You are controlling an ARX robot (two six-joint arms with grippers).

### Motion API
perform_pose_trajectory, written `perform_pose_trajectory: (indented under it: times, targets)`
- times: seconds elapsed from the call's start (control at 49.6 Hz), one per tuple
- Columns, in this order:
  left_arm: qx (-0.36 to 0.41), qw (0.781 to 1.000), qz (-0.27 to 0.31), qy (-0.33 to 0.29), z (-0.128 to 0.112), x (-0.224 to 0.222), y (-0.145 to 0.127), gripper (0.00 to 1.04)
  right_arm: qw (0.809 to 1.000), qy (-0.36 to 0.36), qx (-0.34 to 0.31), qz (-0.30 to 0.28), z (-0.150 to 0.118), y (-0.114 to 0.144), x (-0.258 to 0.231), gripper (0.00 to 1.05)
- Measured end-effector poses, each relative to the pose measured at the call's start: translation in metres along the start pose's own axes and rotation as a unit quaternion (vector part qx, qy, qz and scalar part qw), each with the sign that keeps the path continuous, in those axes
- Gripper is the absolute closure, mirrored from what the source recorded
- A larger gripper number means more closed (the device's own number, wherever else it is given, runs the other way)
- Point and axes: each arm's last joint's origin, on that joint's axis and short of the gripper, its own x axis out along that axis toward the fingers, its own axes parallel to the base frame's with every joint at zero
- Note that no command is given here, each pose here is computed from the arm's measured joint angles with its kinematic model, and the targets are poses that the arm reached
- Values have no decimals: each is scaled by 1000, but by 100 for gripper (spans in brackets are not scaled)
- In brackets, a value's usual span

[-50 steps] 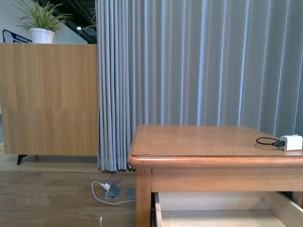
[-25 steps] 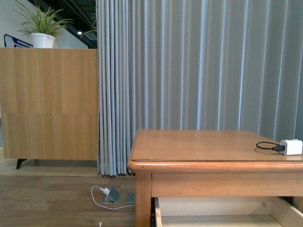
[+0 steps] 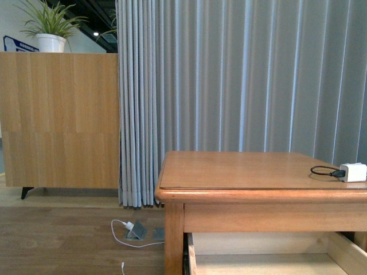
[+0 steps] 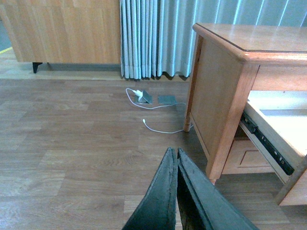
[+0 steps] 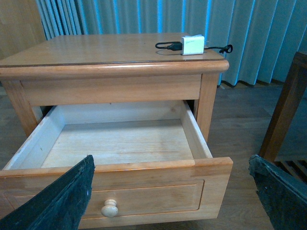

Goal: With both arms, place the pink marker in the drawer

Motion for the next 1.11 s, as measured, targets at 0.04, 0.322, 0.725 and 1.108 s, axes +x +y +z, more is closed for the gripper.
perform_pose_trajectory:
  times: [0.04,0.322,0.725,1.108]
  targets:
    - [0,1000,0,0,0,0,0,101,1000,0,0,0,0,0,0,8]
    - [0,1000,0,0,0,0,0,77,995,63,-71,35,-5,0,3,8]
    - [0,1000,0,0,0,0,0,9,945,308,-47,102,-22,-13,73,8]
    - [1,1000,0,0,0,0,0,6,923,359,-83,109,-52,17,154,8]
